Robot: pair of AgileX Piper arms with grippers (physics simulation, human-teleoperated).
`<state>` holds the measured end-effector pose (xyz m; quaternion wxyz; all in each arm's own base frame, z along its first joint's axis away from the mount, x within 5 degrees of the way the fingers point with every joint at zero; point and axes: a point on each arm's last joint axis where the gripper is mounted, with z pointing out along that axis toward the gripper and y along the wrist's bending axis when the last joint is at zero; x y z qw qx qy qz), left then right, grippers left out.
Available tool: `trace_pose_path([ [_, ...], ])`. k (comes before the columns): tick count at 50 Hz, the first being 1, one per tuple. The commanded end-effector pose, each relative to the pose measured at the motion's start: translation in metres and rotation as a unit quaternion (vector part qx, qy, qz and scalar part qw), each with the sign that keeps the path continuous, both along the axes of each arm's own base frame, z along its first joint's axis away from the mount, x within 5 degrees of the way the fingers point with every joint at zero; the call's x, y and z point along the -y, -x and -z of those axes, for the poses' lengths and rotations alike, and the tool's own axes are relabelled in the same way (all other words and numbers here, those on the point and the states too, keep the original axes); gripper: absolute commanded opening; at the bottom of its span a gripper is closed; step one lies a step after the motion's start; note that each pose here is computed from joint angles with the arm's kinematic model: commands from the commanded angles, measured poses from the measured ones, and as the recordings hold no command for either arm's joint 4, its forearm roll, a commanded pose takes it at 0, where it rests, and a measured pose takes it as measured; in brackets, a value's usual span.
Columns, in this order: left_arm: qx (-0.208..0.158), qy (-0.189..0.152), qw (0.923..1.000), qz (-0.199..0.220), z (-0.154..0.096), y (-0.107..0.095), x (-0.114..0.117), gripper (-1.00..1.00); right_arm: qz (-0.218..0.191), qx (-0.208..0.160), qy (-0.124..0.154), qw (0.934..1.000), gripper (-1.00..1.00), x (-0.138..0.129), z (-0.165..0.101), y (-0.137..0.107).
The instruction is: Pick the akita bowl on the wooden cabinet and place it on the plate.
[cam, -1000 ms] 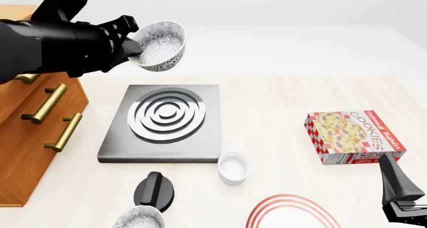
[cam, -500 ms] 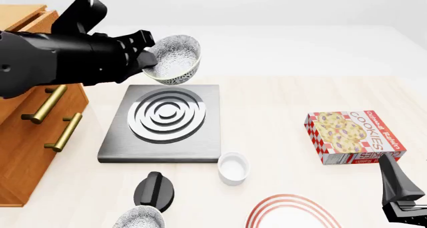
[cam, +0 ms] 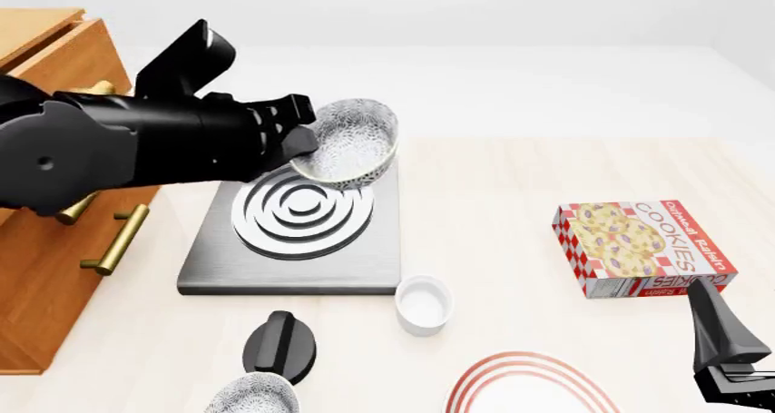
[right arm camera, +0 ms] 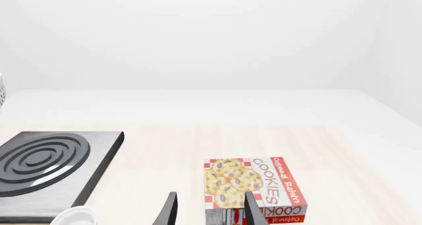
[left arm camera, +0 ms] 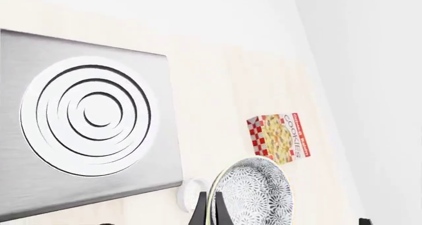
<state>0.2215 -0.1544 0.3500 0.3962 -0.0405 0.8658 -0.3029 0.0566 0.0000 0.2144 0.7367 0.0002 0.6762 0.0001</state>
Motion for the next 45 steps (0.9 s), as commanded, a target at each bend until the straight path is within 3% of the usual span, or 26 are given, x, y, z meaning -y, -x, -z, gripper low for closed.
trace_pose_path([
  [1, -0.001, 0.001, 0.9996, 0.028, 0.002, 0.009, 0.012, -1.0, 0.0, 0.0, 0.0, 1.0, 1.0, 0.0, 0.0, 0.0],
  [16, 0.001, -0.005, 0.9987, 0.05, -0.001, 0.017, 0.018, -1.0, 0.0, 0.0, 0.0, 1.0, 1.0, 0.0, 0.0, 0.0],
  [45, -0.012, -0.026, 0.9948, 0.098, 0.019, 0.024, 0.043, -1.0, 0.0, 0.0, 0.0, 1.0, 1.0, 0.0, 0.0, 0.0],
])
